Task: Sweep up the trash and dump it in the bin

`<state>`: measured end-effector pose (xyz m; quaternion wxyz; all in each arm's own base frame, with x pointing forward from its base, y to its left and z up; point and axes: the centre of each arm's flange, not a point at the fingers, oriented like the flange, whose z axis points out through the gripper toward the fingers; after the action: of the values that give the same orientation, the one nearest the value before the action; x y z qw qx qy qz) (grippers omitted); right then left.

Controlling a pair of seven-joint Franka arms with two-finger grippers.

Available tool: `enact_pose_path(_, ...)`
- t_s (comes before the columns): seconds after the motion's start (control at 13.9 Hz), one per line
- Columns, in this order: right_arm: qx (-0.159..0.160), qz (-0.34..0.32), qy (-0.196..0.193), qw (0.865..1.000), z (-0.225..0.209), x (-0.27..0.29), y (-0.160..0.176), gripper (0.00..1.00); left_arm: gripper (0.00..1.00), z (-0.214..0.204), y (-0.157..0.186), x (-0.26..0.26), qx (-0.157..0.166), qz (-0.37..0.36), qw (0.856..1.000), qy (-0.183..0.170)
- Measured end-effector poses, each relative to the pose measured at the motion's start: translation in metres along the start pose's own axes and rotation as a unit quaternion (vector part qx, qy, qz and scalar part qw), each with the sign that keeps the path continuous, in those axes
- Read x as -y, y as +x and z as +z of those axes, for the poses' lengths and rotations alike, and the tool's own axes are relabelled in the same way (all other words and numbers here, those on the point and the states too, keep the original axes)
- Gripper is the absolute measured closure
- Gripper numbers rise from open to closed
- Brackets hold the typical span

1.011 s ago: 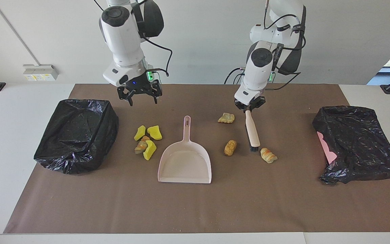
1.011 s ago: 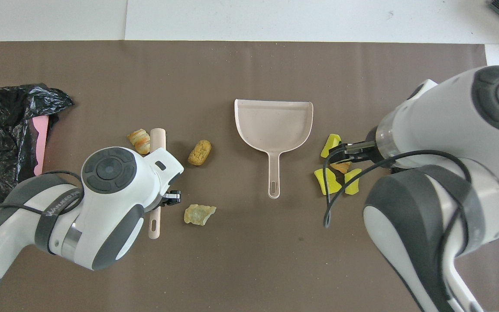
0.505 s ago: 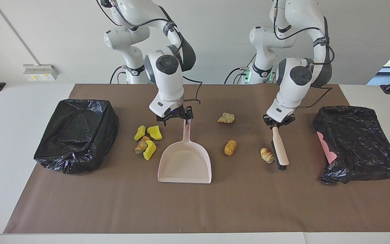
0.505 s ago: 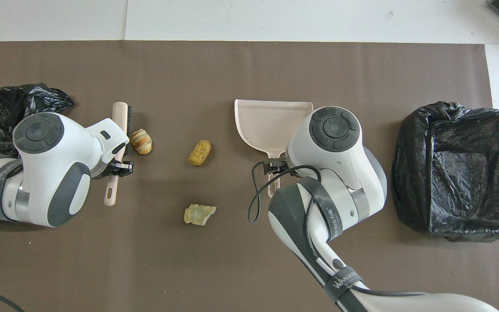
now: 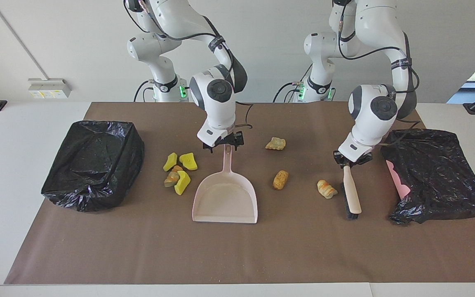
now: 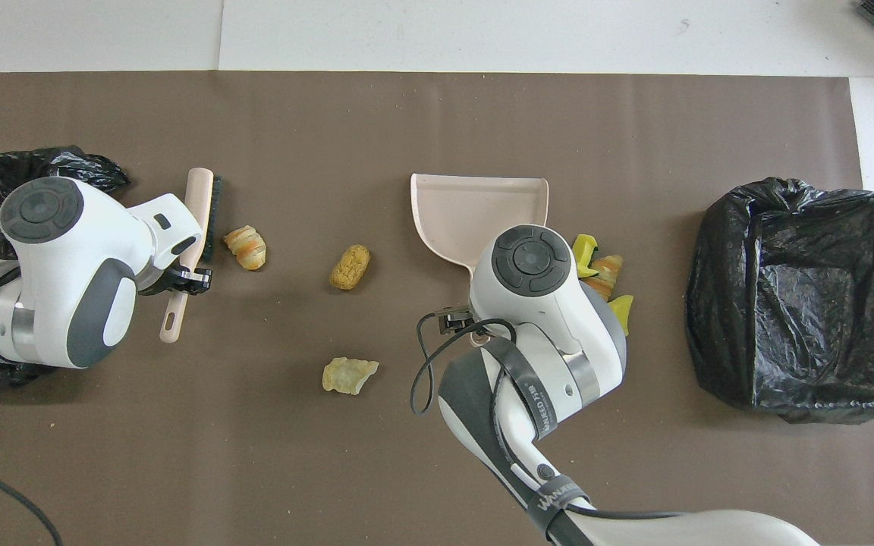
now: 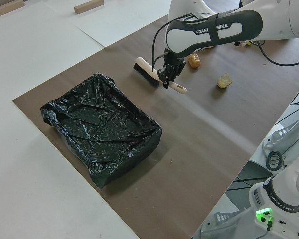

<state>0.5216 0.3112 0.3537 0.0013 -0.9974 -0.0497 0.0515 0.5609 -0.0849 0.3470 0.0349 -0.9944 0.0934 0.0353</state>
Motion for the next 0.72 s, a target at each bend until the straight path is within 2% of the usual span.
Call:
enact_pose_path(0.22,-0.002,0.013,0.002,1.000,0.002,-0.001,0.002,0.00,0.74,0.007,-0.011,-0.023,0.012,0.050,0.999,0.000)
enact_pose_path(0.36,-0.002,0.022,0.001,1.000,0.004,-0.001,0.003,0.05,0.74,0.007,-0.018,-0.049,0.014,0.078,0.997,0.002)
enact_pose_path(0.43,-0.003,0.023,0.002,1.000,0.003,-0.001,0.003,0.14,0.74,0.006,-0.022,-0.064,0.015,0.092,0.996,0.004)
enact_pose_path(0.51,-0.004,0.024,0.003,1.000,0.002,0.000,0.004,0.31,0.74,0.005,-0.027,-0.082,0.016,0.109,0.994,0.006)
enact_pose_path(0.72,-0.007,0.055,0.005,0.998,0.000,0.000,0.006,0.64,0.74,0.001,-0.042,-0.122,0.030,0.151,0.988,0.012)
